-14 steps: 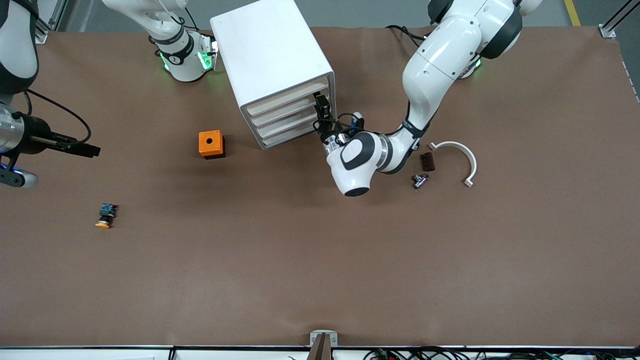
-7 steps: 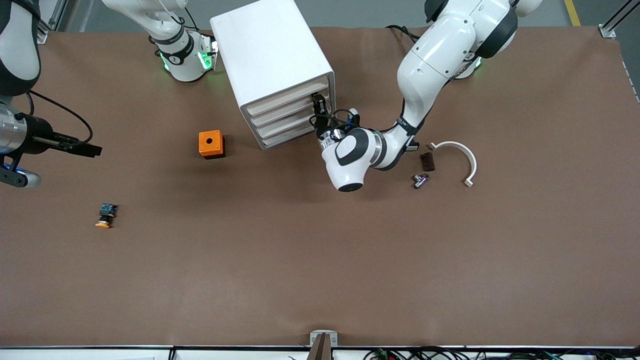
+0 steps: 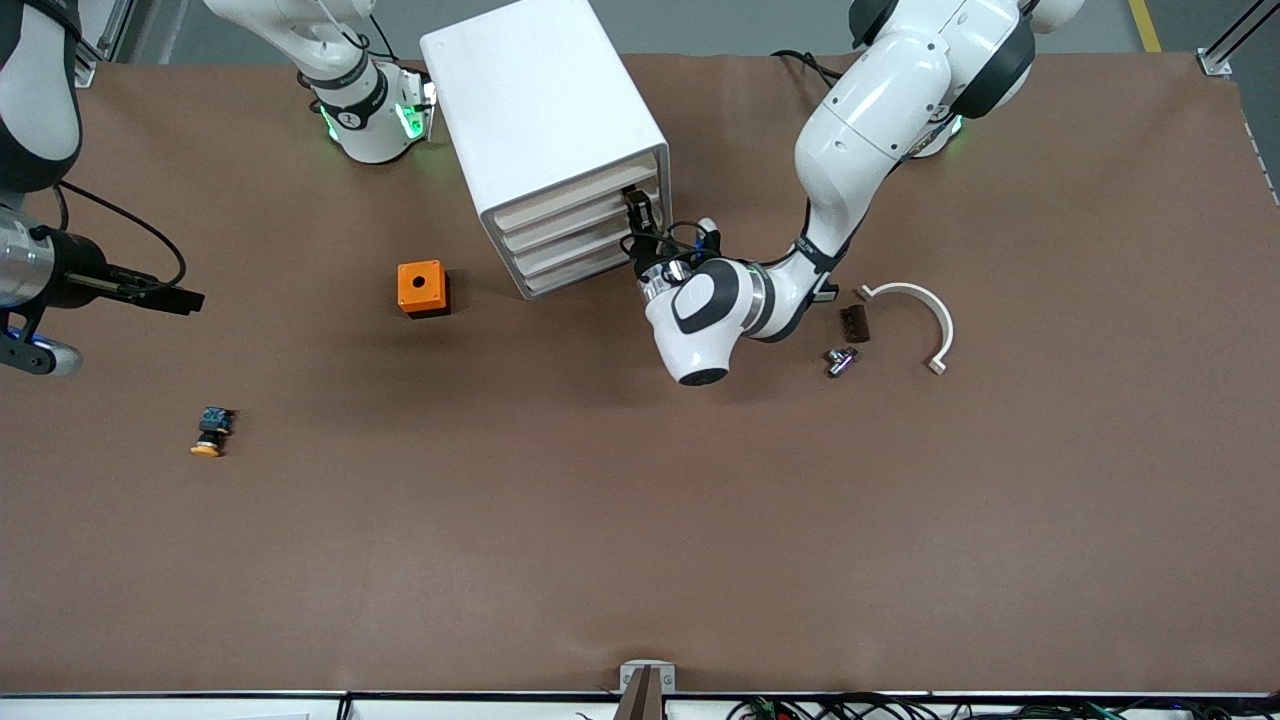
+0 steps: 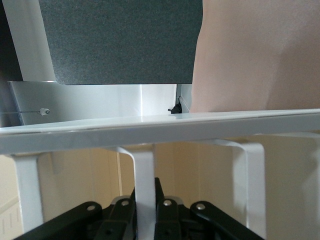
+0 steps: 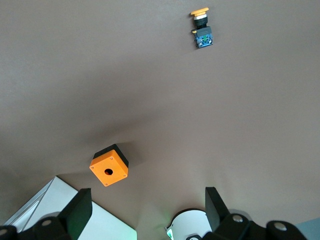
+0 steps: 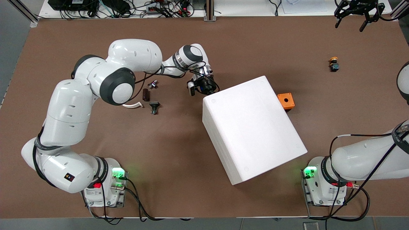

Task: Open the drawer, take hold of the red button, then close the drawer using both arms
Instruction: 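Pull the drawer open with the left gripper while the right gripper approaches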

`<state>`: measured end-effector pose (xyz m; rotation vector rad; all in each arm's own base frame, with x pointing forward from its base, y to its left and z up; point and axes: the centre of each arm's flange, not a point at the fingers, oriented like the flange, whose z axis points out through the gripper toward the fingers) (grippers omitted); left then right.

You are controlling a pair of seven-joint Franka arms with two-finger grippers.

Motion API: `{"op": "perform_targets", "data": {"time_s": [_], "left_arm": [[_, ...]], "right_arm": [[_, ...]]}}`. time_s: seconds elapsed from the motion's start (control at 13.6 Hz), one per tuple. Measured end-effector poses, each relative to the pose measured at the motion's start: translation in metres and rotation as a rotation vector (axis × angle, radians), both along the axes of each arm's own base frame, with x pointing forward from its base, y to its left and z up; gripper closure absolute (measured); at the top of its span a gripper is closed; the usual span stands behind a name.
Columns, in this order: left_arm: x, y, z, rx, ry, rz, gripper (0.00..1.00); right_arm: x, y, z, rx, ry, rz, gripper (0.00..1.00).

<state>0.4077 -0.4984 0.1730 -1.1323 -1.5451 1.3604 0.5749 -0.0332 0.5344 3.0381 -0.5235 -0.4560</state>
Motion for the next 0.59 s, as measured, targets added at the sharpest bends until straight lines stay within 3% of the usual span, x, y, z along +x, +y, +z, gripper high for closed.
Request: {"op": "perform_targets", "data": {"time_s": [0.22, 0.59], "left_arm": [[0.004, 0.002, 0.001, -0.001, -0.003, 0.007, 0.92], [0.014, 0.01, 0.001, -0.003, -0.002, 0.031, 0.92]], "right_arm": [[0.002, 0.033, 0.0, -0.033, -0.003, -0.067, 0.0], [-0.002, 0.133, 0.003, -0.105, -0.048, -0.174, 0.0]]}}
